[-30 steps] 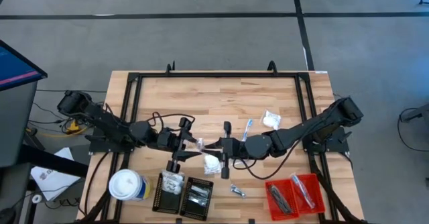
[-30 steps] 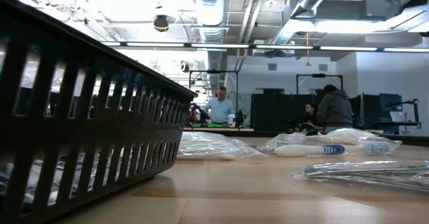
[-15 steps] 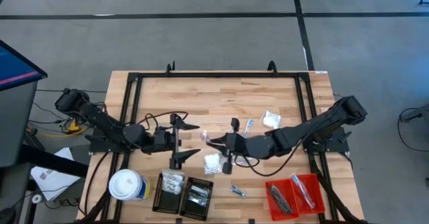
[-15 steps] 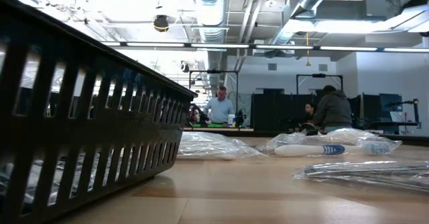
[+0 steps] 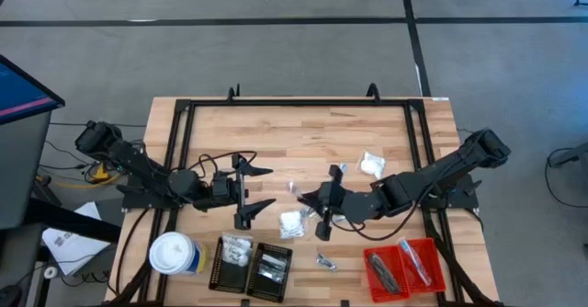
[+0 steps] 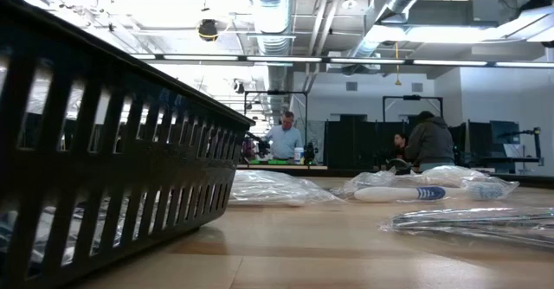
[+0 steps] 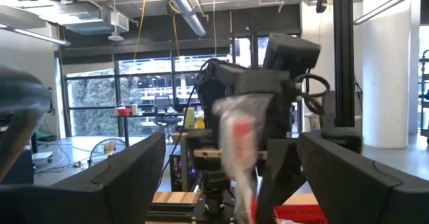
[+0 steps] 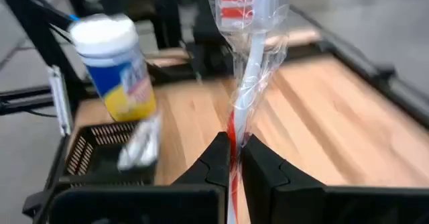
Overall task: Pick & Place Travel size toiletries
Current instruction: Put the red toothbrush into the right red bin
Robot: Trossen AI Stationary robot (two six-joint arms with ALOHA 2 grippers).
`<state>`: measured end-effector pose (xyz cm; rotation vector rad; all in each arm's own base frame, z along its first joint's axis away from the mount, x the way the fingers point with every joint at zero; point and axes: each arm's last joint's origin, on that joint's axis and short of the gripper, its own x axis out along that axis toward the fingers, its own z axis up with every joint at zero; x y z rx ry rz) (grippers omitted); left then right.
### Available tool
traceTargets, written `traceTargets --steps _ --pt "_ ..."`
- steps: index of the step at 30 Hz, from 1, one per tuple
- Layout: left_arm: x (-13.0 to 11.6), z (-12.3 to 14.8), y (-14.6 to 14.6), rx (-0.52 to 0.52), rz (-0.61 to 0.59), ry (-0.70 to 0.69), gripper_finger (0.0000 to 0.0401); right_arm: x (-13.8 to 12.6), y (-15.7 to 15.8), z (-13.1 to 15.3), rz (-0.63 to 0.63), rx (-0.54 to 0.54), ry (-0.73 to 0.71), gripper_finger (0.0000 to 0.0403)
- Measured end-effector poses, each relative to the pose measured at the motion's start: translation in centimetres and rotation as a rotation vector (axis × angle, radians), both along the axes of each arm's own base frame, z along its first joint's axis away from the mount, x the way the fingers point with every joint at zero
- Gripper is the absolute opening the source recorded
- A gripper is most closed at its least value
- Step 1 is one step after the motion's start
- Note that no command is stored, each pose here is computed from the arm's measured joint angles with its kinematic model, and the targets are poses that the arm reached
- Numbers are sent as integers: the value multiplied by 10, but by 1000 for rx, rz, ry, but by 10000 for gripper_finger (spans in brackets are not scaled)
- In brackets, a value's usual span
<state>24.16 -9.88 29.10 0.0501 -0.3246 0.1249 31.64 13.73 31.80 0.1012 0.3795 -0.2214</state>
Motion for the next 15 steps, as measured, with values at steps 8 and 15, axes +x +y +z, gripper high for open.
traceTargets --steps 8,15 --pt "0 0 0 0 0 0 324 -43 18 -22 -125 115 258 14" --pt "0 0 0 0 -1 1 324 -102 42 -23 -230 266 372 16"
